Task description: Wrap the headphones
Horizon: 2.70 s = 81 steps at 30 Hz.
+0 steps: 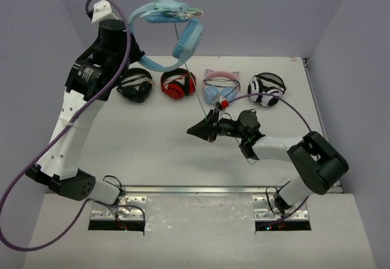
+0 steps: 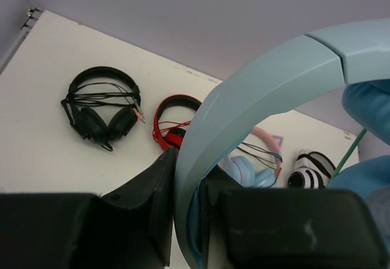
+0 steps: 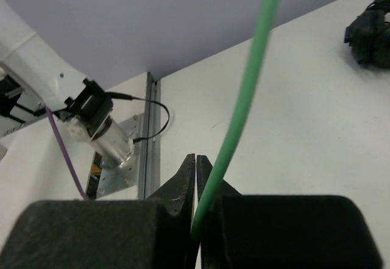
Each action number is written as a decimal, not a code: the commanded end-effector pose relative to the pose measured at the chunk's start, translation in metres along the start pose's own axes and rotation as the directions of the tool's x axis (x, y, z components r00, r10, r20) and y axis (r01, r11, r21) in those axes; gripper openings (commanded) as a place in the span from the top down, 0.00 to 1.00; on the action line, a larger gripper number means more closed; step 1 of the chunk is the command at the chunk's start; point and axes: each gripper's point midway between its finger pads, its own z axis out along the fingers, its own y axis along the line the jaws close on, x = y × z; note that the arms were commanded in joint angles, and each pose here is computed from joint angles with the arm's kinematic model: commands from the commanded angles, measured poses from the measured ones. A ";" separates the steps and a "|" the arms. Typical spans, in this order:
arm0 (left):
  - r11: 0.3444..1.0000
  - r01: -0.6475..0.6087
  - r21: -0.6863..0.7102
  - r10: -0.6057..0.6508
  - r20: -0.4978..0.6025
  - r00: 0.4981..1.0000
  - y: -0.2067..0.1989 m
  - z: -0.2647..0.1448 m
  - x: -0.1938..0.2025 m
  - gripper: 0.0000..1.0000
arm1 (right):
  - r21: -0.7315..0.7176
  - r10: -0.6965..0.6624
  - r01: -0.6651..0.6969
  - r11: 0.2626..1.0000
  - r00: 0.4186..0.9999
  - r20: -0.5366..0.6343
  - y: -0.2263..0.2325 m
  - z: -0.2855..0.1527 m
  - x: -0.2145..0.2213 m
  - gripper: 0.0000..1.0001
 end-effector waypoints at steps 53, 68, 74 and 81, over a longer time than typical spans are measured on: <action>0.786 -0.478 0.392 0.604 -0.324 0.728 0.050 0.007 0.278 1.00 | -0.003 -0.702 0.929 0.369 0.277 -0.656 0.007 0.019 -0.148 0.98; 0.677 -0.475 0.562 0.685 -0.243 0.687 0.016 -0.029 0.296 1.00 | 0.124 -0.555 0.859 0.497 0.424 -0.715 -0.039 0.022 -0.172 0.99; 0.680 -0.478 0.556 0.664 -0.189 0.724 0.011 -0.036 0.279 1.00 | 0.086 -0.516 0.792 0.604 0.471 -0.716 -0.040 0.016 -0.151 0.99; 0.634 -0.424 0.647 0.623 -0.102 0.776 -0.007 -0.058 0.259 1.00 | 0.106 -0.439 0.713 0.693 0.534 -0.722 -0.055 0.012 -0.134 0.99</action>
